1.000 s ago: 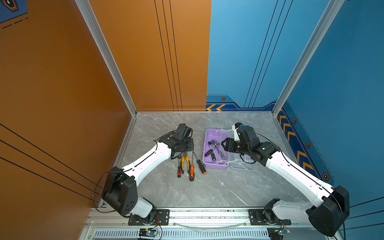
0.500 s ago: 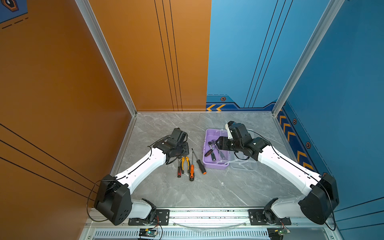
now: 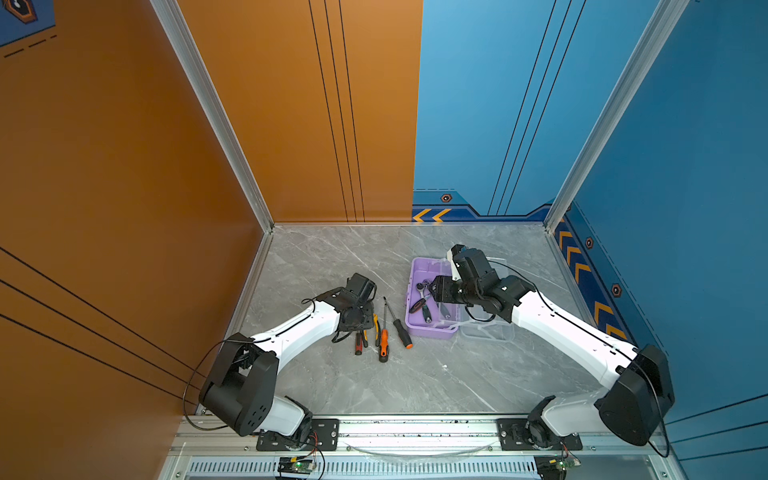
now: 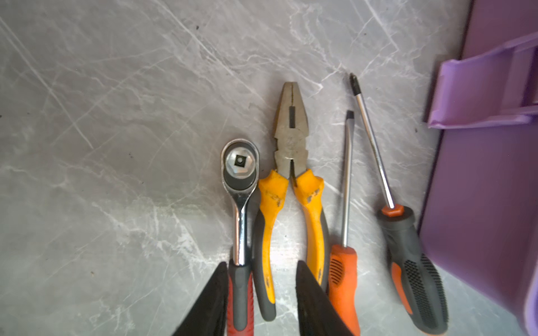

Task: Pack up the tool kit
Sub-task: 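Grasp the red-handled ratchet with socket by its head with the left gripper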

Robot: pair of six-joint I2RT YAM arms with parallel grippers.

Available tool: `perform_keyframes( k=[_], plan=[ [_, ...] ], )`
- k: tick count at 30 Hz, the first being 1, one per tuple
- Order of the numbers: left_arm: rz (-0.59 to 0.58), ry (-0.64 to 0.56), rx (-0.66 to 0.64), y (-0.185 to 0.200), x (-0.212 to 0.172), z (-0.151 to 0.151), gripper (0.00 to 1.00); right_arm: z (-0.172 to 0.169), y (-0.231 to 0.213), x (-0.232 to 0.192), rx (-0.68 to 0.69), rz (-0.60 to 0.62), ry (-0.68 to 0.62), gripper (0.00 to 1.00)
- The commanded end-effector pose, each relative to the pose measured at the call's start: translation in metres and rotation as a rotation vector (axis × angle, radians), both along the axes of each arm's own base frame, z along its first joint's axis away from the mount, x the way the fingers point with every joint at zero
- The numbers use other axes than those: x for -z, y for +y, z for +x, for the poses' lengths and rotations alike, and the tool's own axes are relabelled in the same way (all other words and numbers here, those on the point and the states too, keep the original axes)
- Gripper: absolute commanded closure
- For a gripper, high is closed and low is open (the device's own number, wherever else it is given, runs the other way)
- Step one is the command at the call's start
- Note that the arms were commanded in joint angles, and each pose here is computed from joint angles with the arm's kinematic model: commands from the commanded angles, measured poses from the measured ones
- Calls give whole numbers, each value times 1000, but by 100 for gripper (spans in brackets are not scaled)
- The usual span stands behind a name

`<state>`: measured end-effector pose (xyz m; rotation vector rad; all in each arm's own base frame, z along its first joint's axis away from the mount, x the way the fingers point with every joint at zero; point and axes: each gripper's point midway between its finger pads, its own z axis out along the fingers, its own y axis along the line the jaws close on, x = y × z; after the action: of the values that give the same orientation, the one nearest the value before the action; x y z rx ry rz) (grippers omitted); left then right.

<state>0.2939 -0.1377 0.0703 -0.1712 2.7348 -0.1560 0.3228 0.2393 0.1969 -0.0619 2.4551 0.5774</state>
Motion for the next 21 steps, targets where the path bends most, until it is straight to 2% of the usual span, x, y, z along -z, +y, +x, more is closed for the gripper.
perform_keyframes(
  k=[1, 8, 21],
  plan=[
    [35, 3, -37, 10, 10, 3, 62, -1, -1, 3, 0, -11, 7, 38],
    [65, 40, -49, 14, 30, 5, 66, -1, -4, 8, 3, -10, 17, 40],
    [69, 68, -75, 22, 45, 11, 71, 4, -8, 13, 20, -1, 29, 42]
  ],
)
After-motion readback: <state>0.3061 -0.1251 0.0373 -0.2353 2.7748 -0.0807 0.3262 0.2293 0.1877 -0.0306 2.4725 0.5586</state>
